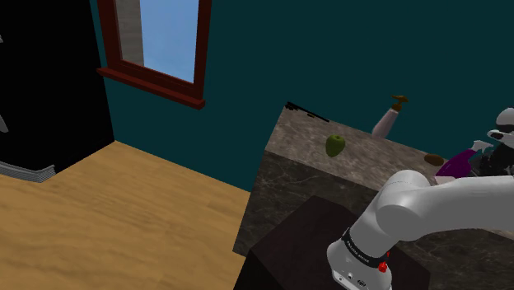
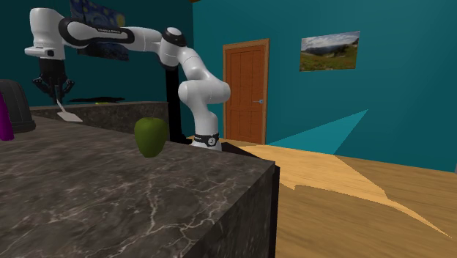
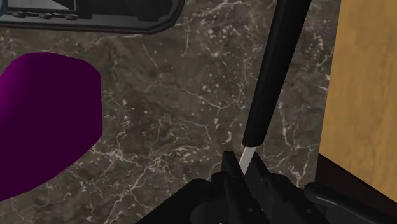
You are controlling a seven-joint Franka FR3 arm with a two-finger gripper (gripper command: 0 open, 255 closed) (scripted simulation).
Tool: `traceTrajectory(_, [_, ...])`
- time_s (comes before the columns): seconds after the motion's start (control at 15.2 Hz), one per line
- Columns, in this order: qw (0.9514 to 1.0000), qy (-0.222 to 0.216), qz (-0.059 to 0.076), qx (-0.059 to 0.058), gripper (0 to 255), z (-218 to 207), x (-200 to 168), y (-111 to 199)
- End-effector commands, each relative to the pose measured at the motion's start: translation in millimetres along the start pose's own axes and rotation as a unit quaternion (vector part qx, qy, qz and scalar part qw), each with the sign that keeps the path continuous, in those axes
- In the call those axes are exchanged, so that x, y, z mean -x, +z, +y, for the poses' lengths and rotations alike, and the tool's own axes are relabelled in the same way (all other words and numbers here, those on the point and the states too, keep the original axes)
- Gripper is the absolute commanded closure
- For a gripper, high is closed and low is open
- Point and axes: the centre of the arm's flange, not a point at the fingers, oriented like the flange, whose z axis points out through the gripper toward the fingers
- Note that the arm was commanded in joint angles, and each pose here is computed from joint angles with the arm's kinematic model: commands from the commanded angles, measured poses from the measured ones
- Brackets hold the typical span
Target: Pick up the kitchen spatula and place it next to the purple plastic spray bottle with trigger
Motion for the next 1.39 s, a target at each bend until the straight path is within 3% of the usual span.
traceTrajectory(0.0, [1.0000,0.000,0.000,0.000,255,0,-1,11])
traceTrajectory(1.19, [1.0000,0.000,0.000,0.000,255,0,-8,109])
traceTrajectory(1.32, [1.0000,0.000,0.000,0.000,255,0,-8,109])
